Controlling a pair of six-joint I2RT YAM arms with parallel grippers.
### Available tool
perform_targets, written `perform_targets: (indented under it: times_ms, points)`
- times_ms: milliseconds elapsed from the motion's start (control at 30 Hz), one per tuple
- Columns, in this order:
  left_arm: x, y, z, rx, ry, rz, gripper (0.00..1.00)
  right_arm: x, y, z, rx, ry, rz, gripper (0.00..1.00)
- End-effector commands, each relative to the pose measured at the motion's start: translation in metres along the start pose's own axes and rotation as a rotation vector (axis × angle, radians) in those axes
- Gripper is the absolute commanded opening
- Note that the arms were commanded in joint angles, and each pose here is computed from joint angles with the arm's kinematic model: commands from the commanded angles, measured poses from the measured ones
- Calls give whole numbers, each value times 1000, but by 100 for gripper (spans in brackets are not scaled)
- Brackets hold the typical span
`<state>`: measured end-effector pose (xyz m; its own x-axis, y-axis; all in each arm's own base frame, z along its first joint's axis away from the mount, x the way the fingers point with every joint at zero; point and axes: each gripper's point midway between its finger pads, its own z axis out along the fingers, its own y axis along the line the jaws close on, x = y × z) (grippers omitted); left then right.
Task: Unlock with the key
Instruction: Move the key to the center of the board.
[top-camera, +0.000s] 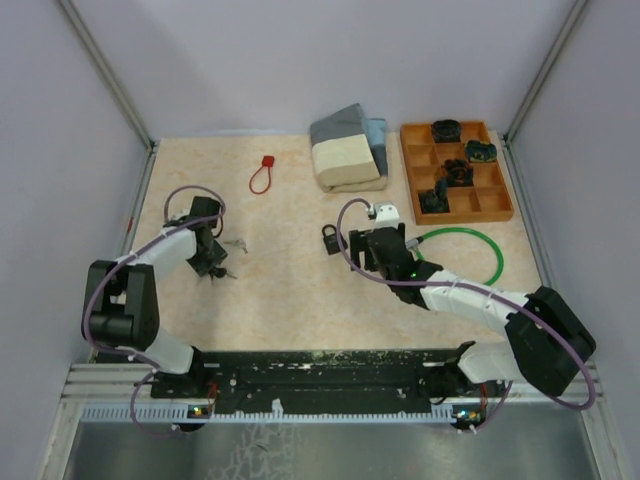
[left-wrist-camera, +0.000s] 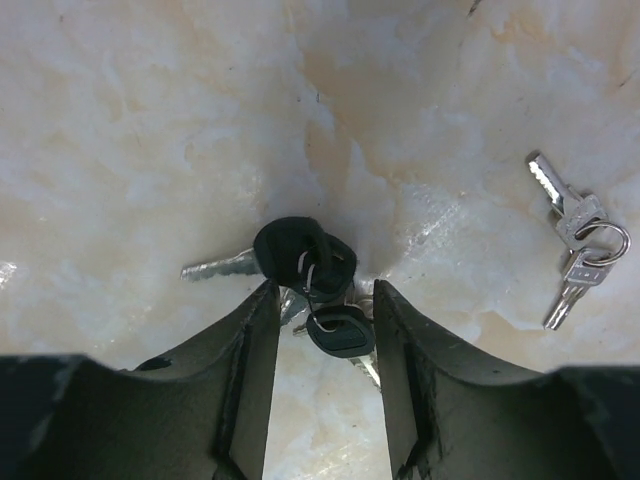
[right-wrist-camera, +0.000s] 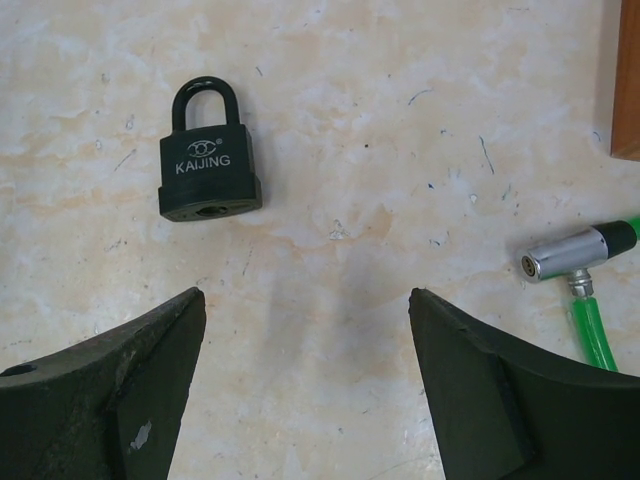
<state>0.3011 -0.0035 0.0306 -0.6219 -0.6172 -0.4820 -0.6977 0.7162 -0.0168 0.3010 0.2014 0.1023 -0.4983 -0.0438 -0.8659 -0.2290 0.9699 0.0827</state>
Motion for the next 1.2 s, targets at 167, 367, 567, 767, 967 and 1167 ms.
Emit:
perform_targets:
  times_ms: [167,367,567,767,967,1167]
  points:
    - [0,-2,7,-1,15,7,31,-22,6,-4,3,-92,2,82]
    - [-3,1,-11,66,-19,3,10,-23,6,-4,5,-81,-4,82]
    - [-6,-15,-41,261,-52,7,3,-24,13,-3,-18,-58,-8,82]
    - [6,-44,-78,540,-37,23,2,-35,23,-14,-86,-86,8,82]
    - [19,-83,-121,830,-42,98,2,-36,22,-25,-115,-109,10,82]
    - [53,-136,-152,968,-43,283,3,-31,15,-28,-93,-94,0,82]
